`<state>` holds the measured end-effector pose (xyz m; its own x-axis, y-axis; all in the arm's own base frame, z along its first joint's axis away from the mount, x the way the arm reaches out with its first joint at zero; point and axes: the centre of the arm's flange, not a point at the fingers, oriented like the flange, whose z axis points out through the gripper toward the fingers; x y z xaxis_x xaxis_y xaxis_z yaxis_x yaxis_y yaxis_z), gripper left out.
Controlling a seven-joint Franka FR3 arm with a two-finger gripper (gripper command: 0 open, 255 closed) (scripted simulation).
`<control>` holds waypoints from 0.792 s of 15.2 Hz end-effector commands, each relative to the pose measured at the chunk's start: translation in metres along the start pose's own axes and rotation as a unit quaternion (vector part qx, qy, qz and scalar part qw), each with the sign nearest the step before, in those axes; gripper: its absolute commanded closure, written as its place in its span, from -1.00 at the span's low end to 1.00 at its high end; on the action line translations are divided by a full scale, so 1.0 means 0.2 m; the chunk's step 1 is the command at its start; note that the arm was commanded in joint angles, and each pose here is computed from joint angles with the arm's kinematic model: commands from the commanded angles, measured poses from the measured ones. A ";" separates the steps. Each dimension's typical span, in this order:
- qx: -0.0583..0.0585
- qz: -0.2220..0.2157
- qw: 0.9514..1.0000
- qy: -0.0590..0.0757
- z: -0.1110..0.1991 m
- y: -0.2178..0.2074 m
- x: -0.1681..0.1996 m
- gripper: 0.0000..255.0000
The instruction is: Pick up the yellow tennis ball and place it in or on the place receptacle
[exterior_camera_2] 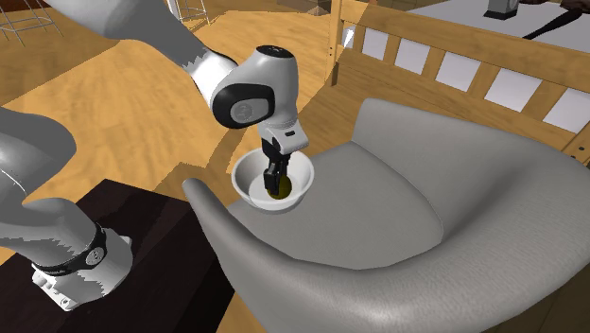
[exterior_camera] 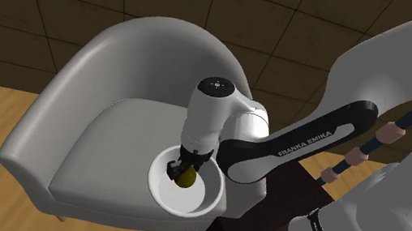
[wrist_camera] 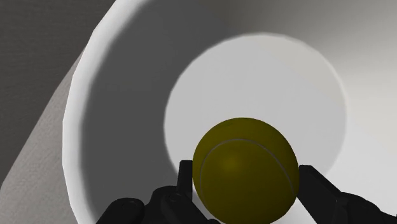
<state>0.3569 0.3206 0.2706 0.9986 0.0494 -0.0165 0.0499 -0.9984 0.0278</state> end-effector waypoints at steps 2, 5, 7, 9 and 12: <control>0.000 0.000 1.000 -0.001 0.00 0.00 0.00 1.00; 0.000 0.000 1.000 -0.001 0.00 0.00 0.00 1.00; 0.000 0.000 1.000 -0.001 0.00 0.00 0.00 1.00; 0.000 0.000 1.000 -0.001 0.00 0.00 0.00 1.00; 0.000 0.000 1.000 -0.001 -0.08 0.00 0.00 1.00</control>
<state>0.3569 0.3207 0.2820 0.9986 0.0498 -0.0174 0.0503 -0.9983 0.0282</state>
